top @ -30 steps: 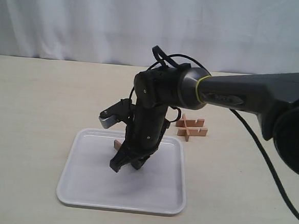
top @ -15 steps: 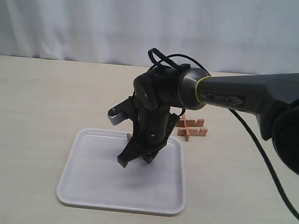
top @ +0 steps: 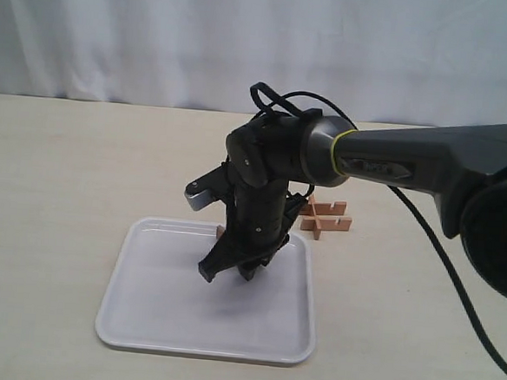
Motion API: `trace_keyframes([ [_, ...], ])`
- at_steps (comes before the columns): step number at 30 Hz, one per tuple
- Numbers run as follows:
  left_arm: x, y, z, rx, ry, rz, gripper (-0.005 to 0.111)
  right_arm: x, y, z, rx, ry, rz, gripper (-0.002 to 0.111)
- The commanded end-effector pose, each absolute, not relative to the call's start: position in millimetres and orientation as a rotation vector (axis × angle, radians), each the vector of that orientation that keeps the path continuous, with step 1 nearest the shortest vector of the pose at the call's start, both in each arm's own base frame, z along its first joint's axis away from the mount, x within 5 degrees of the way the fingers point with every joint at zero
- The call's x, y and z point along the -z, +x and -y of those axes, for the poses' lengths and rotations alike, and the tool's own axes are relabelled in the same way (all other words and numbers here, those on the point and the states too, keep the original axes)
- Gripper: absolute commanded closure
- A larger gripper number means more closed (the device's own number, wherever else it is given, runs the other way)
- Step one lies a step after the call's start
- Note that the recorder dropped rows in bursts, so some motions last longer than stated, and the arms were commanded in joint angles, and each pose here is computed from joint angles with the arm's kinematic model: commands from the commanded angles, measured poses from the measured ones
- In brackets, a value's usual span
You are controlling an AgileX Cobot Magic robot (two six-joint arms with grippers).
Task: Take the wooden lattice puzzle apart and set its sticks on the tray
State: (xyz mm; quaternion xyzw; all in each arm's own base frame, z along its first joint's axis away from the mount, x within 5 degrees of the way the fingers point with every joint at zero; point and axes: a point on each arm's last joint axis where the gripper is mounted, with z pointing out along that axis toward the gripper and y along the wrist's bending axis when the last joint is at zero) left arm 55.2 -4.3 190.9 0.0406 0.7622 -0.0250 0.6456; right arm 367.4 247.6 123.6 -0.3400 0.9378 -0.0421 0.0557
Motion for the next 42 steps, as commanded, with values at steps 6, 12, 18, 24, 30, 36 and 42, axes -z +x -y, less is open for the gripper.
trace_keyframes([
  [6, -191.3, 55.2, 4.4, 0.061, 0.089, -1.723, 0.107, -129.3, 365.1, -245.4, 0.143, -1.012, -2.871, 0.067],
  [12, -191.3, 55.2, 4.4, 0.061, 0.089, -1.723, 0.107, -149.2, 367.1, -246.8, 0.121, -0.982, -2.832, 0.067],
  [18, -191.3, 55.2, 4.4, 0.061, 0.089, -1.723, 0.107, -188.2, 373.8, -251.3, 0.081, -0.941, -2.750, 0.067],
  [24, -191.3, 55.2, 4.4, 0.061, 0.089, -1.723, 0.107, -206.8, 387.0, -261.3, 0.000, -0.896, -2.575, 0.067],
  [30, -191.3, 55.2, 4.4, 0.061, 0.089, -1.723, 0.107, -208.0, 390.3, -264.2, -0.023, -0.887, -2.528, 0.067],
  [36, -191.3, 55.2, 4.4, 0.061, 0.089, -1.723, 0.107, -206.9, 394.6, -242.0, -0.003, -0.830, -2.661, 0.078],
  [42, -191.3, 55.2, 4.4, 0.061, 0.089, -1.723, 0.107, -210.7, 404.1, -193.5, 0.048, -0.724, -2.834, 0.089],
])
